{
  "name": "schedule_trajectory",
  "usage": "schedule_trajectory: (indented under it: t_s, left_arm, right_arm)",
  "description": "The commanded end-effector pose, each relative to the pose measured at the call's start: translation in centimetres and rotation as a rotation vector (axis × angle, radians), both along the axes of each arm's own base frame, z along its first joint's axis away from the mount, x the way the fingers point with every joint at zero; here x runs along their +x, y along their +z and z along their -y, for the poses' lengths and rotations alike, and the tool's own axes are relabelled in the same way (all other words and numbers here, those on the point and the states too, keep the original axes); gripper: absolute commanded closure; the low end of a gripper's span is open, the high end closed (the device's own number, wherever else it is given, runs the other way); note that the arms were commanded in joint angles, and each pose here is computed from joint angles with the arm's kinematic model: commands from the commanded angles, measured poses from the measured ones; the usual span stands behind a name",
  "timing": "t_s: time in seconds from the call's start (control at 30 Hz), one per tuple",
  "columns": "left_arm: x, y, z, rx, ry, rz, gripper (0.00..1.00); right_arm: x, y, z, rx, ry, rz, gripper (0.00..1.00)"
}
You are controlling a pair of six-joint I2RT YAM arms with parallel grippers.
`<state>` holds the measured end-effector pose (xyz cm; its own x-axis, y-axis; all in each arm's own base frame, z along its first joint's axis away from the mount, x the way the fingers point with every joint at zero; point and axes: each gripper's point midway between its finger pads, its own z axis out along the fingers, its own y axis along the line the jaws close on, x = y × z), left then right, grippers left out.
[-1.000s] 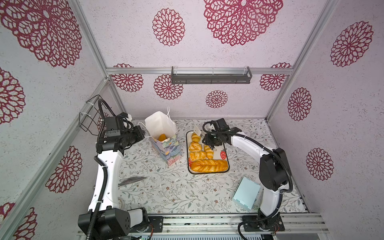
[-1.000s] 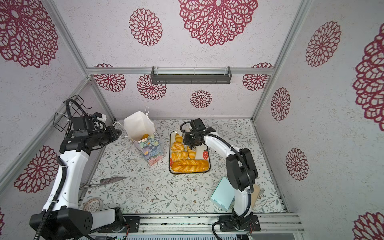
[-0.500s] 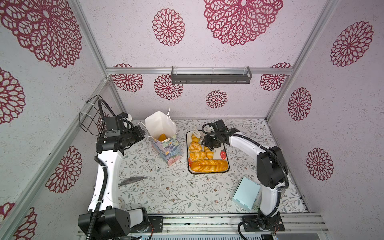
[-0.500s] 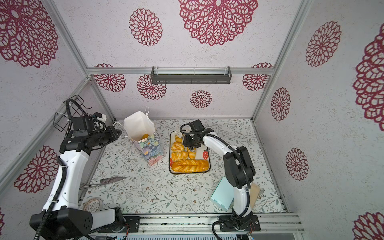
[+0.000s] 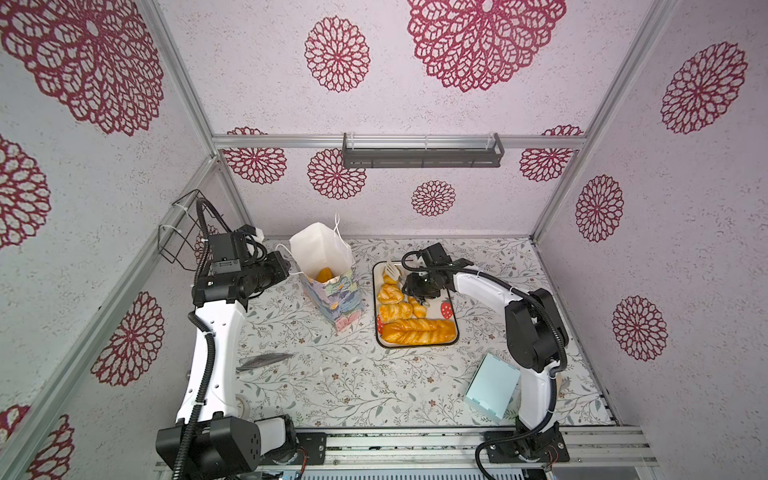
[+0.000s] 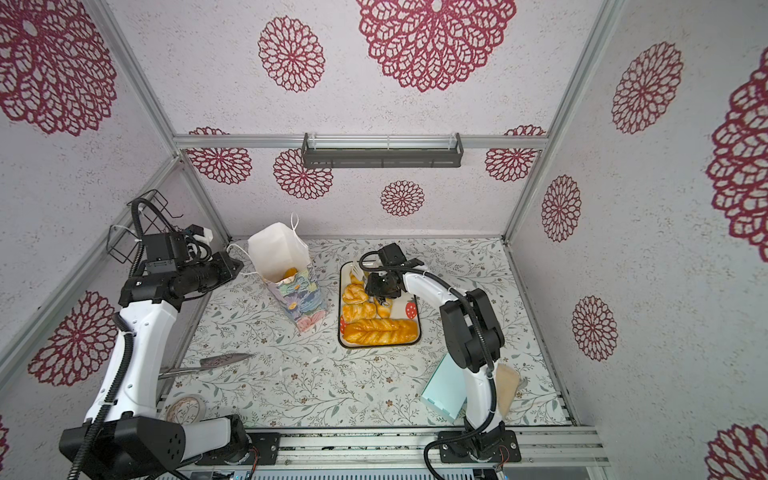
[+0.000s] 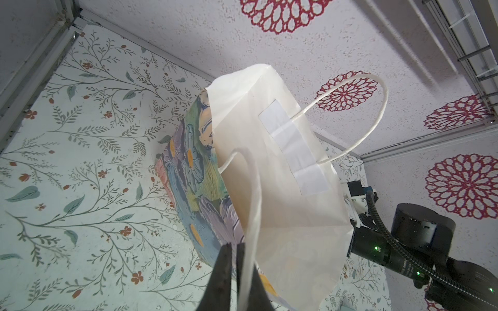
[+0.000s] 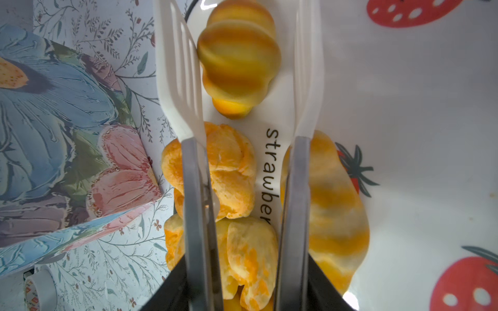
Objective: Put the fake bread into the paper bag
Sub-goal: 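Lower the tongs toward the breads in the tray with the right gripper, then close the tongs on a striped croissant at the tray's far end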
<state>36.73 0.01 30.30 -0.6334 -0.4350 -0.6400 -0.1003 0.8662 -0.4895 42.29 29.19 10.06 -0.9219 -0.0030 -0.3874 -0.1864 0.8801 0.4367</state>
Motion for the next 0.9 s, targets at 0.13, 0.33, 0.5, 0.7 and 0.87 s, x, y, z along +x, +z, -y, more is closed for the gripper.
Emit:
schedule_trajectory:
  t_s: [0.13,0.33,0.5,0.7,0.87]
  left_arm:
    - [-0.5,0.23,0.04,0.008,-0.008,0.014,0.9]
    - [-0.51,0.07,0.04,0.007,-0.008,0.009,0.9]
    - [-0.49,0.13,0.0,0.008,-0.006,0.011,0.9]
    - [-0.47,0.21,-0.01,0.009,-0.006,0.013,0.9]
    - [-0.45,0.15,-0.01,0.008,-0.006,0.011,0.9]
  right_arm:
    - [1.49,2.34,-1.1,0.071,-0.001,0.049,0.48]
    - [1.61,2.31,-1.55,0.088,0.005,0.046,0.48]
    - [1.7,1.93,-1.59,0.084,0.006,0.039,0.48]
    - [1.62,1.91,-1.52,0.082,0.008,0.039,0.52]
    - [1.51,2.34,-1.35,0.081,0.006,0.049,0.58]
